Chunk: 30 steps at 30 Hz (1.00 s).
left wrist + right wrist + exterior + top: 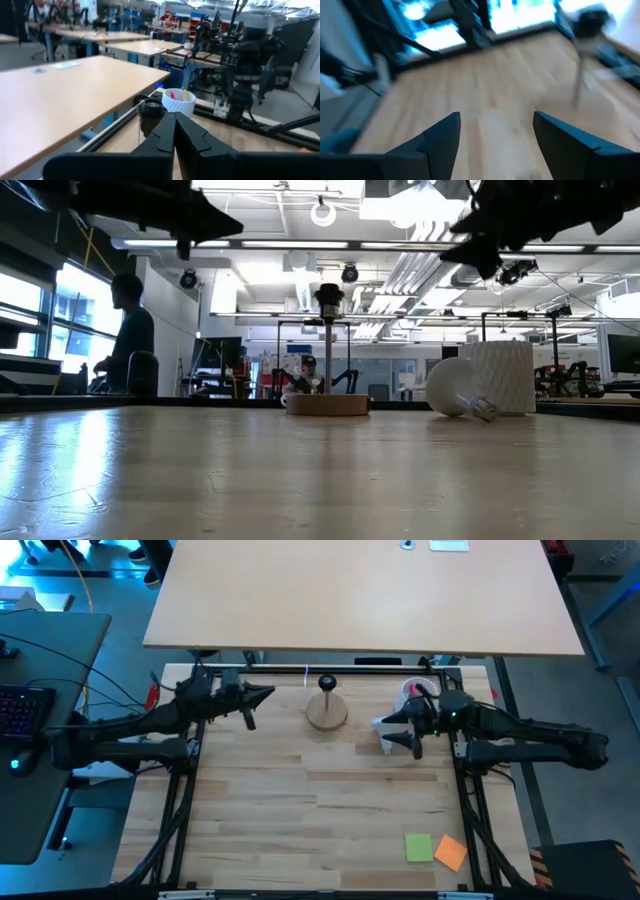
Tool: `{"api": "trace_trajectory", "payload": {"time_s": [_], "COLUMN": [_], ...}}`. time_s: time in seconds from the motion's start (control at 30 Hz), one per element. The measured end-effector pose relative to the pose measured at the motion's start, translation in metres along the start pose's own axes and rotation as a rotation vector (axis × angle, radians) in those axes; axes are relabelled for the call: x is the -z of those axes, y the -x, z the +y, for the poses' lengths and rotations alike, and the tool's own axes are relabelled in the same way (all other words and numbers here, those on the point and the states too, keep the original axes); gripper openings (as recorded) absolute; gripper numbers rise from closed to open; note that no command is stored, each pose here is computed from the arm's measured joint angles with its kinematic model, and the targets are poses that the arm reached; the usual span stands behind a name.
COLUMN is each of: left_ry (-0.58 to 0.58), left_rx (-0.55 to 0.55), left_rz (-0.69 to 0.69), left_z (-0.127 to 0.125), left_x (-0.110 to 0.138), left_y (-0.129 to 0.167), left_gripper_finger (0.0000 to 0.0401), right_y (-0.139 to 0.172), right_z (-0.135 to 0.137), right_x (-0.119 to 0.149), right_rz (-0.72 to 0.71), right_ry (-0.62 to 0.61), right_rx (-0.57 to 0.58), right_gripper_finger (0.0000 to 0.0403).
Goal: Screw lightbulb
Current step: Return to Home Position
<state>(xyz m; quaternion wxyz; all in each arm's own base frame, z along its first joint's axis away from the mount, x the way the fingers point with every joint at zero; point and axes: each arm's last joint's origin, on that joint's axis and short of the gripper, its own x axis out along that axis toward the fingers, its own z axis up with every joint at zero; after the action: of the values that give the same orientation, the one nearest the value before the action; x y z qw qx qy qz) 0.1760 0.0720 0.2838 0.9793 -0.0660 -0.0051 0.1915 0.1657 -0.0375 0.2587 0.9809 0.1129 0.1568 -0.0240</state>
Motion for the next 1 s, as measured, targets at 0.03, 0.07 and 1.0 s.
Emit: {"api": "trace_trajectory", "payload": {"time_s": [0.03, 0.07, 1.0], "left_ry": [-0.015, -0.03, 0.016], "left_rx": [0.006, 0.01, 0.072], "left_rz": [-0.007, -0.017, -0.15], "left_z": [-0.001, -0.003, -0.011], "left_x": [0.0, 0.002, 0.106], "left_y": [0.004, 0.008, 0.06], "left_gripper_finger": [0.0, 0.0, 0.0], "right_y": [0.001, 0.002, 0.004], "right_z": [-0.002, -0.004, -0.029], "right_x": [-0.003, -0.005, 0.077], "right_rz": [-0.035, -0.063, -0.418], "right_ry": [0.016, 0.022, -0.066], "right_rx": [-0.037, -0.065, -0.174], "right_gripper_finger": [0.0248, 0.0247, 0.0011]}}
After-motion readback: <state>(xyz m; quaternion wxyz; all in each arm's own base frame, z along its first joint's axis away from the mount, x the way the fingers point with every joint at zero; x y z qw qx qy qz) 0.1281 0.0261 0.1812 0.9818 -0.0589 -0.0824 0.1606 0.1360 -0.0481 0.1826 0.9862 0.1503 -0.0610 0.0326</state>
